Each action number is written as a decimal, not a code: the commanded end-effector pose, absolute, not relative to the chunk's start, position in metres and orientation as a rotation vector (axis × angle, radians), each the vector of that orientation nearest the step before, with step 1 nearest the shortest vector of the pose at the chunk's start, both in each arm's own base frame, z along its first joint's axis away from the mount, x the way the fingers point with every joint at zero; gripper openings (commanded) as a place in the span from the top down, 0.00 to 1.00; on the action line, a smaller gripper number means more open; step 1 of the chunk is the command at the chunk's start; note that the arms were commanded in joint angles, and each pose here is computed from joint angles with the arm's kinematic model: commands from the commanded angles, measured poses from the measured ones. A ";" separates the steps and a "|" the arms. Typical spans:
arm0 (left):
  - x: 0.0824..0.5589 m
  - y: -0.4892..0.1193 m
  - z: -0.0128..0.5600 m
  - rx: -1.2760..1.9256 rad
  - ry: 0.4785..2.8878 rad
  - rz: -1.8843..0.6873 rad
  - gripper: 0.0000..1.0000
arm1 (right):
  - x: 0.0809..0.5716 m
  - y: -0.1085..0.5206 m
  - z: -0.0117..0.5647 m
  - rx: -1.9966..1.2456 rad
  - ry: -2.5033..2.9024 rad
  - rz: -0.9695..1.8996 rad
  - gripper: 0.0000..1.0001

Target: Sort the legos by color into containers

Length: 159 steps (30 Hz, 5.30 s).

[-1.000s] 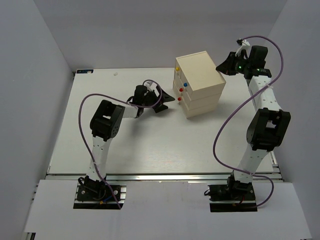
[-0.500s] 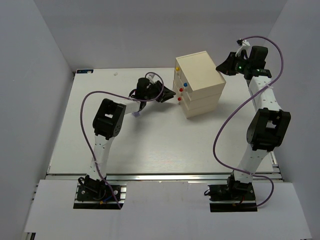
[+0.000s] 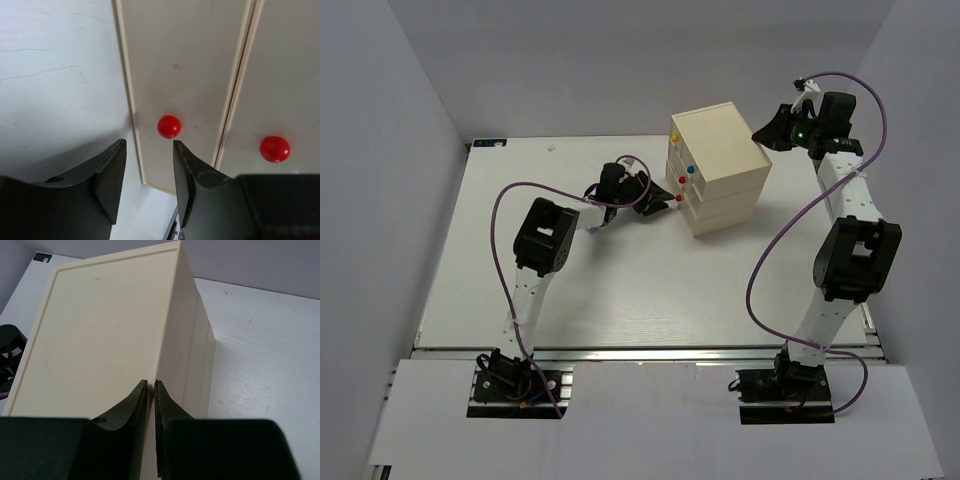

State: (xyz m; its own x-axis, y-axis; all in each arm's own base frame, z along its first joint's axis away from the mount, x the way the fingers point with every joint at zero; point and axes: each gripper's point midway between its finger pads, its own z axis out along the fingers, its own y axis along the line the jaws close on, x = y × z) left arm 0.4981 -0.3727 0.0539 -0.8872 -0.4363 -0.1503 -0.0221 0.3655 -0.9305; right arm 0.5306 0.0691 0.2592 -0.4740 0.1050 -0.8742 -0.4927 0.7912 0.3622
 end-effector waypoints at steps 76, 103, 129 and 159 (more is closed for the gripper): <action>0.482 -0.369 0.086 -0.441 2.048 -1.769 0.91 | 0.506 0.072 0.173 -0.193 2.244 0.772 0.95; 0.491 -0.339 0.117 -0.333 2.042 -1.723 0.02 | 0.503 0.077 0.199 -0.243 2.172 0.808 0.33; 0.471 -0.186 0.208 -0.085 2.217 -0.451 0.02 | 0.369 0.076 0.349 -0.722 1.563 0.483 0.44; 0.400 -0.132 0.094 -0.602 2.579 -0.032 0.17 | 0.285 0.214 0.317 -0.934 1.493 0.685 0.32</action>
